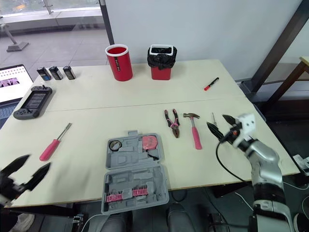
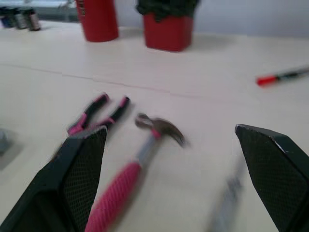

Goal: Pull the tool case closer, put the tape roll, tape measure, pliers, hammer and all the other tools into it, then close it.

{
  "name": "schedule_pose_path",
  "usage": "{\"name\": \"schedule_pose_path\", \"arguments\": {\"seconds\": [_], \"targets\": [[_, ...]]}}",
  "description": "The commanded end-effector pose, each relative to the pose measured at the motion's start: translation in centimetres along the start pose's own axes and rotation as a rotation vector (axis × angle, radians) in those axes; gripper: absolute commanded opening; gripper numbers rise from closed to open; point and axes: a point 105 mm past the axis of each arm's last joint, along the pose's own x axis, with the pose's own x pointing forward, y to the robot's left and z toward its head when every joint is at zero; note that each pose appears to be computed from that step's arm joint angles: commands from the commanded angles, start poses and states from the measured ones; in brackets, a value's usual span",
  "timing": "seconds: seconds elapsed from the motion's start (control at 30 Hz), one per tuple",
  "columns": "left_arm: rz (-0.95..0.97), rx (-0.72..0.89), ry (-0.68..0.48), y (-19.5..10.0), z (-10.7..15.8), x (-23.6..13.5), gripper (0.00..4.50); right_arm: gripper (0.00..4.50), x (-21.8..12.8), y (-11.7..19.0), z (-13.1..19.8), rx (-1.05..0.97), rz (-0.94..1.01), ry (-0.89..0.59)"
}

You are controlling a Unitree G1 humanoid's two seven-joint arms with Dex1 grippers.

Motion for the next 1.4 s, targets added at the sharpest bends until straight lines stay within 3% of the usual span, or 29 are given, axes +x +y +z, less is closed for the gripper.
{"name": "schedule_pose_path", "arguments": {"seconds": [0.03,0.33,0.97,1.07,1.23,1.27,1.4], "targets": [[-0.169,0.043,0.033,-3.0,1.1,2.4,4.50,4.49,2.0,1.7,0.2,-0.070,-0.001,0.083],[-0.466,0.116,0.141,-8.6,2.1,4.7,4.50,4.49,5.4,6.7,-1.6,0.046,0.043,0.262],[-0.373,0.095,0.092,-8.5,3.2,4.9,4.50,4.49,9.2,10.6,-4.7,0.163,-0.050,0.335],[-0.362,0.096,0.094,-8.4,3.2,4.9,4.50,3.65,9.2,10.6,-5.7,0.164,-0.082,0.361],[-0.352,0.082,0.081,-8.4,3.2,4.8,4.50,1.12,8.7,10.5,-5.7,0.165,-0.102,0.359],[-0.349,0.077,0.073,-8.3,3.2,4.8,4.50,0.95,8.6,10.5,-5.6,0.160,-0.101,0.353],[-0.343,0.067,0.062,-8.2,3.3,4.9,4.50,0.95,9.0,10.0,-3.2,0.127,-0.081,0.263]]}}
